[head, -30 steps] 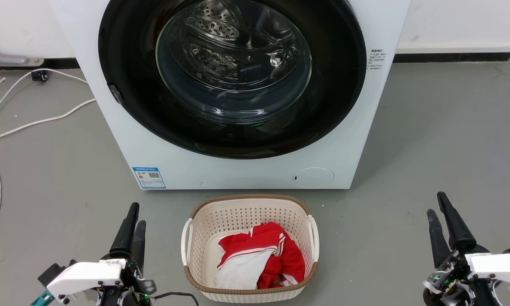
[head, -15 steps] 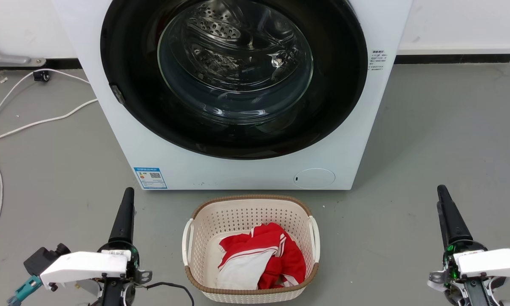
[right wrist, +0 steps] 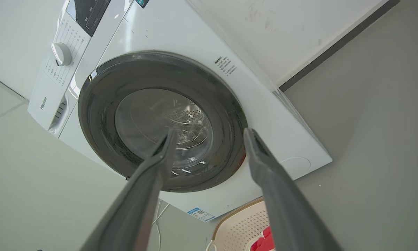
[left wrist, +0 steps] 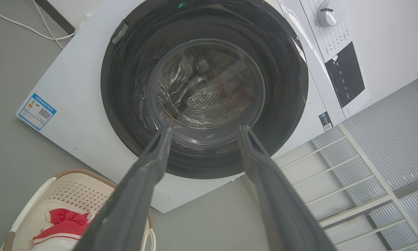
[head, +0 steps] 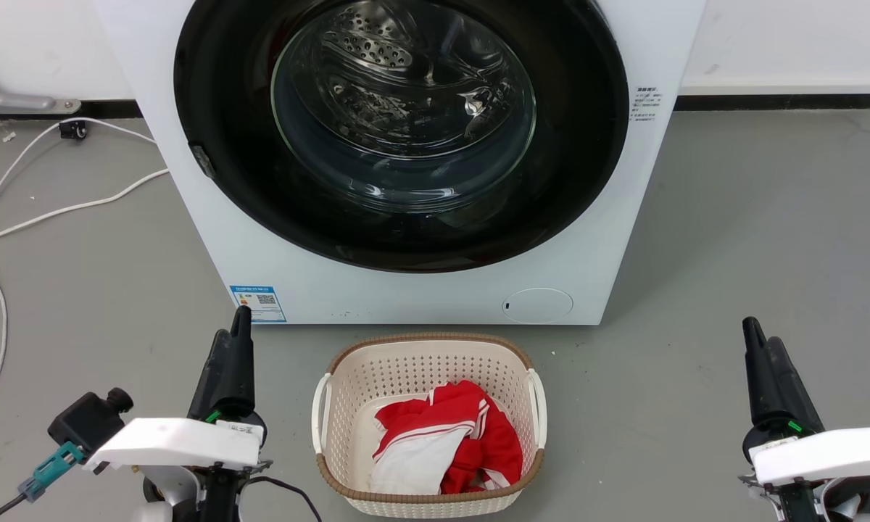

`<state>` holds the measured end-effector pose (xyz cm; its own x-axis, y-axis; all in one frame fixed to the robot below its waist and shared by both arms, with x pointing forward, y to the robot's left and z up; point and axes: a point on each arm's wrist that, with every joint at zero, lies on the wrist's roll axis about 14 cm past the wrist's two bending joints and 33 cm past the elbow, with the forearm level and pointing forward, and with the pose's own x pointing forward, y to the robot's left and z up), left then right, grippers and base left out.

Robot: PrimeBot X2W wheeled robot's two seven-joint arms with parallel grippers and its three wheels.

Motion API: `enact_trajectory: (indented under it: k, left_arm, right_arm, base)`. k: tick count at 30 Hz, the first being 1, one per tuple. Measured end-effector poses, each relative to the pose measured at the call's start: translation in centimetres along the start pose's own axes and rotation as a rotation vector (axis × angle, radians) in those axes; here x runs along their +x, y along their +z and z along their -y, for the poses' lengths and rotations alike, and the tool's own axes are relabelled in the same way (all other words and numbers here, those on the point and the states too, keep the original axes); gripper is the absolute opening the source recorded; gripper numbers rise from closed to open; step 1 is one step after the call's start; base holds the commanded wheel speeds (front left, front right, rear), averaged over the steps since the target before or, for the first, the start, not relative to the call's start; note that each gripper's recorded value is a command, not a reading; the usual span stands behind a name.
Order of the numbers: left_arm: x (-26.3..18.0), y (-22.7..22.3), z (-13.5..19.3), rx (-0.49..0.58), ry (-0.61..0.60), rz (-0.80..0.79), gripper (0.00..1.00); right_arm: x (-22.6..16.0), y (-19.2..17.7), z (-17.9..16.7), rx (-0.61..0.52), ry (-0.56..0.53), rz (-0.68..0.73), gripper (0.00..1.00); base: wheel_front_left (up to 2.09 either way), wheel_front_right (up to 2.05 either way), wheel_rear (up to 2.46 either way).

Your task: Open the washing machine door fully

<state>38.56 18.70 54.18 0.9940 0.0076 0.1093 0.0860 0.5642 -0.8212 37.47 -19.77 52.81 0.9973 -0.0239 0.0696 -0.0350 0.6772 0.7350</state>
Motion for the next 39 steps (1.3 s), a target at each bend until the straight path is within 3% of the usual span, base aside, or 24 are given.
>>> enact_trajectory:
  k: [21,39]
  left_arm:
    - [0.2,-0.7,1.1,0.425,-0.050,-0.019,1.00]
    - [0.3,-1.4,1.9,0.669,-0.096,-0.020,1.00]
  right_arm:
    - [-0.5,0.3,-0.6,-0.352,0.028,-0.011,1.00]
    - [-1.0,0.0,-0.8,-0.566,0.040,-0.038,1.00]
  base:
    - [0.00,0.00,0.00]
    - [0.00,0.00,0.00]
